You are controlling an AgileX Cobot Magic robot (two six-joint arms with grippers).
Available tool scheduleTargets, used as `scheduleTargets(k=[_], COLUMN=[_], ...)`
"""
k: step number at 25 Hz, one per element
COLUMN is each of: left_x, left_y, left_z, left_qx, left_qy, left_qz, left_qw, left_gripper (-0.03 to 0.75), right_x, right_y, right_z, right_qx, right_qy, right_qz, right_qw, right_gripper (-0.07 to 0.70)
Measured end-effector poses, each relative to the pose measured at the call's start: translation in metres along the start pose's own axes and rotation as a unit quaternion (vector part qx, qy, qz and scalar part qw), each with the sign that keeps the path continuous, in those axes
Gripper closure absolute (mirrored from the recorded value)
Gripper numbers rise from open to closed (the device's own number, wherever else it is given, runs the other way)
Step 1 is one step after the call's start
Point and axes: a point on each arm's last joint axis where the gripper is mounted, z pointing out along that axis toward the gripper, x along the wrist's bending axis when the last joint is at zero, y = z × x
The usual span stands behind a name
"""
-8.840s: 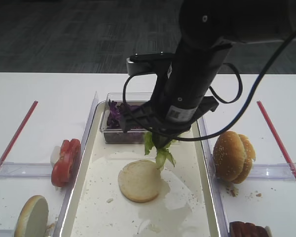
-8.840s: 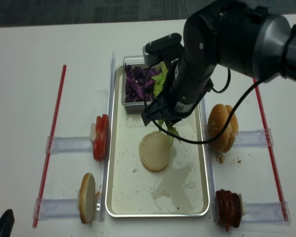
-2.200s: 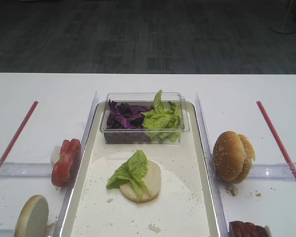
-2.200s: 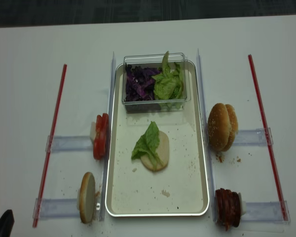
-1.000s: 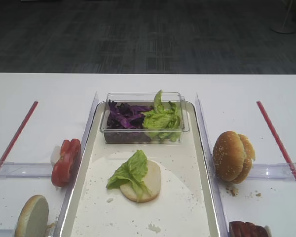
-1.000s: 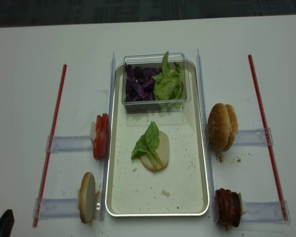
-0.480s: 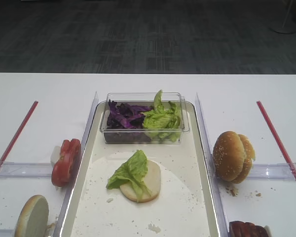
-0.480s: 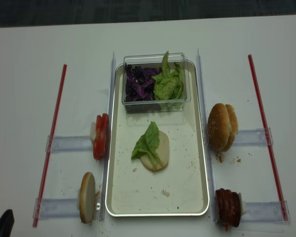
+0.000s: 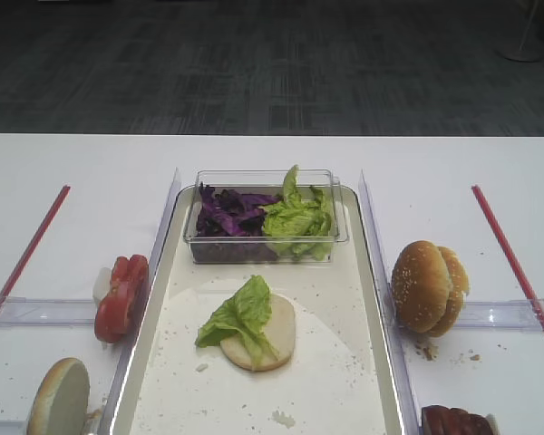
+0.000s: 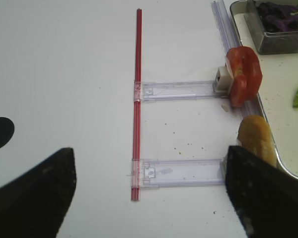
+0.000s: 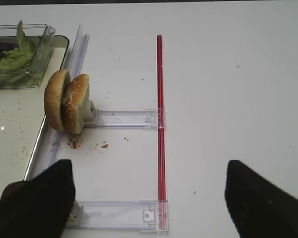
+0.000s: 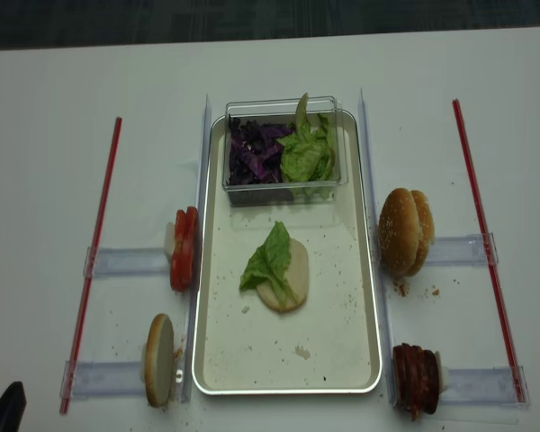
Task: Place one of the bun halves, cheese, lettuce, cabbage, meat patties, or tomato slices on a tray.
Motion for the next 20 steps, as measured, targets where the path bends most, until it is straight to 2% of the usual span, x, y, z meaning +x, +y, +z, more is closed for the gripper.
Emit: scheduleTargets(k=[20], left_x=[0.0], left_y=[0.0], left_z=[0.0], left_qx=[0.0], left_qy=[0.0], left_qz=[0.0], left_qw=[1.0], left_gripper=[0.154], right_x=[0.0], right_y=[0.0], right_z=[0.0], right_qx=[0.0], right_qy=[0.0], right_qz=[0.001], right_qw=[1.0], right_gripper=[0.003])
